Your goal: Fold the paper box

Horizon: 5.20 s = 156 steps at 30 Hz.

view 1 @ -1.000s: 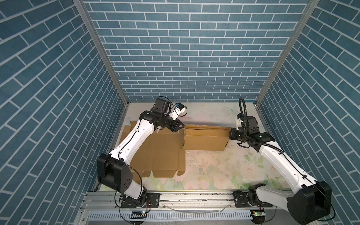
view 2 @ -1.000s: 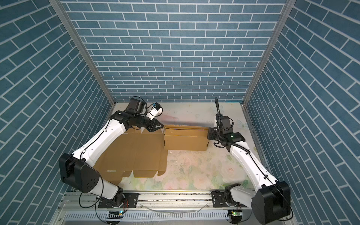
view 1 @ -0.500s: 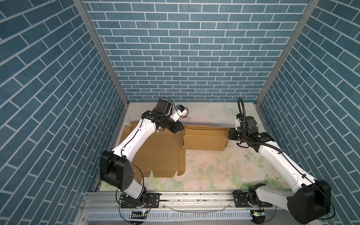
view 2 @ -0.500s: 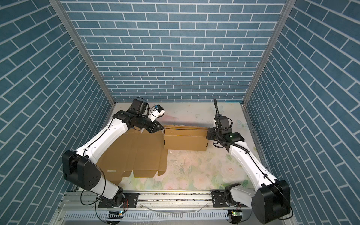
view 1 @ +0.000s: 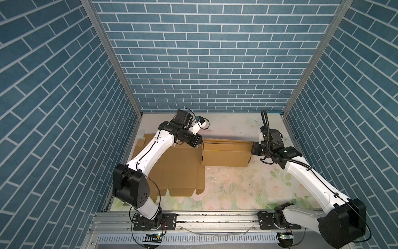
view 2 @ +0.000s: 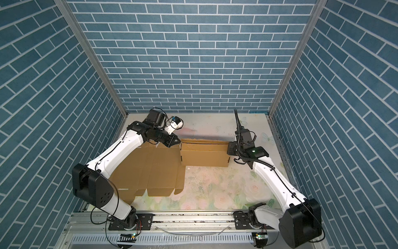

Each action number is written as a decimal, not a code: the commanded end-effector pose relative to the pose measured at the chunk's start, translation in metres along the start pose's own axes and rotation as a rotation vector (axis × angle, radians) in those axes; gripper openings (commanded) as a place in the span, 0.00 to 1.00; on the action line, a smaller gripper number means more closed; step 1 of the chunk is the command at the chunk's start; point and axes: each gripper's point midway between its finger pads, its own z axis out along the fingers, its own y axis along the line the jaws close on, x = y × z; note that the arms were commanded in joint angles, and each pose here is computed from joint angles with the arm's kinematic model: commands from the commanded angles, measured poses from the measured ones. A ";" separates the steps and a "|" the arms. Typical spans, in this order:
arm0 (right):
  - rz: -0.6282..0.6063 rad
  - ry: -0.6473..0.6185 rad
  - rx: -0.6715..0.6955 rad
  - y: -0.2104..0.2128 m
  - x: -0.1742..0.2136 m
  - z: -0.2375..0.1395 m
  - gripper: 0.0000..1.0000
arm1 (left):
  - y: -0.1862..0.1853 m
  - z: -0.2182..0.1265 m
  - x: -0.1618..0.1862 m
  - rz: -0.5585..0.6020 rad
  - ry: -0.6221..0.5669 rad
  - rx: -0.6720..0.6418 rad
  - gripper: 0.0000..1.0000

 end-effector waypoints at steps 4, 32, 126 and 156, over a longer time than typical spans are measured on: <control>0.026 0.098 0.053 -0.009 0.027 -0.002 0.00 | -0.006 -0.008 -0.013 -0.054 0.003 0.012 0.00; 0.051 0.041 0.088 -0.008 0.022 -0.007 0.00 | 0.010 0.000 0.002 -0.102 0.039 -0.088 0.39; -0.395 0.008 -0.127 0.024 -0.021 -0.075 0.55 | 0.012 0.035 0.055 -0.388 0.141 -0.101 0.05; -1.579 -0.071 -0.186 0.135 -0.004 0.014 0.87 | 0.007 0.048 0.060 -0.352 0.188 -0.114 0.06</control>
